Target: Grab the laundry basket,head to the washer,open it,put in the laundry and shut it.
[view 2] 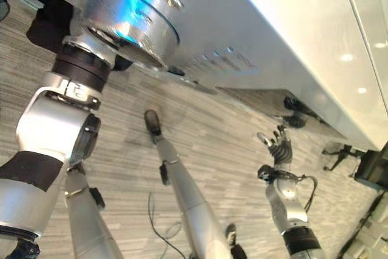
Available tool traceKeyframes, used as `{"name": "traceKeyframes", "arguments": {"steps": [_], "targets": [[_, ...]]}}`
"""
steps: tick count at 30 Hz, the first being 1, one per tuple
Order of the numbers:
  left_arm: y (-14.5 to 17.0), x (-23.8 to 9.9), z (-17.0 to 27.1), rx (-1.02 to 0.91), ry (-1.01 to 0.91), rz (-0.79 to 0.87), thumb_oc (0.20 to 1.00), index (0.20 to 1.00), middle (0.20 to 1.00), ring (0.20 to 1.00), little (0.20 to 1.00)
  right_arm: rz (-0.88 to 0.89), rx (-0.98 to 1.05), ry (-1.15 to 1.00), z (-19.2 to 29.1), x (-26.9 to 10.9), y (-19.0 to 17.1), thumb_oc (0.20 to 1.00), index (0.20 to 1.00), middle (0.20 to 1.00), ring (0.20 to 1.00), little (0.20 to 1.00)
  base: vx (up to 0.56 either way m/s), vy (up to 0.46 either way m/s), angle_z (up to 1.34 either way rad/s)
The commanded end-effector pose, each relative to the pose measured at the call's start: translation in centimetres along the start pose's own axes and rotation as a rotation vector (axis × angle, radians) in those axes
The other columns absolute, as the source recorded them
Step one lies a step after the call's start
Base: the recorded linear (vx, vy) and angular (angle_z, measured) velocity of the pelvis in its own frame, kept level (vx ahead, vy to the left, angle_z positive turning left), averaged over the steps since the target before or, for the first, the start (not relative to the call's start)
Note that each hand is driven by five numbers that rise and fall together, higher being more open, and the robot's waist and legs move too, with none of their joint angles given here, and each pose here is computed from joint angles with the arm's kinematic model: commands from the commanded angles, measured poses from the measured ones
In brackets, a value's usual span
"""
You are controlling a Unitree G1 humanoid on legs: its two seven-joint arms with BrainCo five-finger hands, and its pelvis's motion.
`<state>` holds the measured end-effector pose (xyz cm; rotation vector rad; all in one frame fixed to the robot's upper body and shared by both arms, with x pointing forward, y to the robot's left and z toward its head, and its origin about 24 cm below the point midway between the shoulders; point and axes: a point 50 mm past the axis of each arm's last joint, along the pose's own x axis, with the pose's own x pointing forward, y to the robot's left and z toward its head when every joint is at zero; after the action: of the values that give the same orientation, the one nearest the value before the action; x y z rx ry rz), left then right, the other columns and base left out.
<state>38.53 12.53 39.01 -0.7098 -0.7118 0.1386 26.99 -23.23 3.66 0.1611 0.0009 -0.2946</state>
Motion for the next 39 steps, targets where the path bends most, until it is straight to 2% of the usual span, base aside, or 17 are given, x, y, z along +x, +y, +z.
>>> {"name": "traceKeyframes", "arguments": {"steps": [1,2,4,5,6,8,9,11,13,16,20,21,25,27,30,35,39], "targets": [[-7.2,-0.3,0.6,0.404,-0.01,-0.414,0.799,0.799,0.799,0.799,0.799,-0.039,-0.078,-0.051,2.1,-0.2,-4.1,1.0,1.0,1.0,1.0,1.0,-0.06,0.082,-0.01],[-5.4,0.4,-0.4,0.736,0.029,-0.476,1.0,1.0,1.0,1.0,1.0,-0.055,-0.092,-0.054,2.4,0.0,-4.7,1.0,1.0,1.0,1.0,1.0,-0.05,0.094,0.01],[-2.8,1.0,-1.8,1.198,0.084,-0.543,1.0,1.0,1.0,1.0,1.0,-0.139,-0.131,0.071,-0.3,0.0,-6.9,1.0,1.0,1.0,1.0,1.0,-0.03,0.1,0.09],[-3.3,1.1,-1.4,1.367,0.011,-0.53,1.0,1.0,1.0,1.0,1.0,-0.198,-0.121,0.125,-1.4,0.4,-7.8,1.0,1.0,1.0,1.0,1.0,-0.04,0.099,0.16],[-1.2,1.0,-3.0,1.672,0.081,-0.571,1.0,1.0,1.0,1.0,1.0,-0.208,-0.131,0.138,-1.4,0.8,-8.0,1.0,1.0,1.0,1.0,1.0,-0.04,0.111,0.16],[-0.6,0.6,-4.1,2.008,0.042,-0.638,1.0,1.0,1.0,1.0,1.0,-0.208,-0.12,0.19,-2.2,1.3,-7.9,1.0,1.0,1.0,1.0,1.0,-0.03,0.138,0.14],[-1.4,0.0,-4.6,2.195,-0.057,-0.717,1.0,1.0,1.0,1.0,1.0,-0.178,-0.132,0.212,-2.5,1.4,-7.6,1.0,1.0,1.0,1.0,1.0,-0.02,0.112,0.12],[-2.2,-0.1,-4.4,2.231,-0.134,-0.724,1.0,1.0,1.0,1.0,1.0,-0.174,-0.128,0.21,-2.4,1.5,-7.6,1.0,1.0,1.0,1.0,1.0,-0.01,0.072,0.14],[-4.3,-0.7,-4.2,2.245,-0.32,-0.776,1.0,1.0,1.0,1.0,1.0,-0.181,-0.121,0.202,-2.3,1.6,-8.0,1.0,1.0,1.0,1.0,1.0,-0.09,0.059,0.12],[-4.6,-0.9,-3.7,2.194,-0.376,-0.788,1.0,1.0,1.0,1.0,1.0,-0.201,-0.127,0.206,-2.5,1.3,-8.6,1.0,1.0,1.0,1.0,1.0,-0.04,0.061,0.1],[-3.2,-1.6,-3.6,2.033,-0.355,-0.816,1.0,1.0,1.0,1.0,1.0,-0.217,-0.122,0.245,-3.5,0.7,-8.9,1.0,1.0,1.0,1.0,1.0,-0.02,0.062,0.11],[-1.2,-2.3,-3.5,1.868,-0.328,-0.797,1.0,1.0,1.0,1.0,1.0,-0.199,-0.118,0.29,-4.6,0.1,-8.6,1.0,1.0,1.0,1.0,1.0,-0.01,0.047,0.03],[5.3,-6.3,-5.8,1.518,-0.14,-0.739,1.0,1.0,1.0,1.0,1.0,-0.183,-0.101,0.396,-7.2,-0.8,-7.7,1.0,1.0,1.0,1.0,1.0,-0.02,0.057,0.03],[9.8,-10.4,-8.3,1.413,0.013,-0.708,1.0,1.0,1.0,1.0,1.0,-0.171,-0.09,0.419,-7.9,-0.7,-6.5,1.0,1.0,1.0,1.0,1.0,-0.01,0.047,0.14],[14.3,-15.1,-10.4,1.341,0.238,-0.688,1.0,1.0,1.0,1.0,1.0,-0.156,-0.078,0.421,-8.0,-0.7,-5.5,1.0,1.0,1.0,1.0,1.0,-0.01,0.062,0.17],[16.4,-21.2,-12.1,1.156,0.49,-0.733,1.0,1.0,1.0,1.0,1.0,-0.118,-0.128,0.46,-8.6,-0.8,-4.3,1.0,1.0,1.0,1.0,1.0,0.0,0.031,0.23],[17.8,-22.8,-11.3,1.051,0.58,-0.71,1.0,1.0,1.0,1.0,1.0,-0.083,-0.201,0.446,-7.6,1.0,-3.2,1.0,1.0,1.0,1.0,1.0,-0.02,0.015,0.21]]}}
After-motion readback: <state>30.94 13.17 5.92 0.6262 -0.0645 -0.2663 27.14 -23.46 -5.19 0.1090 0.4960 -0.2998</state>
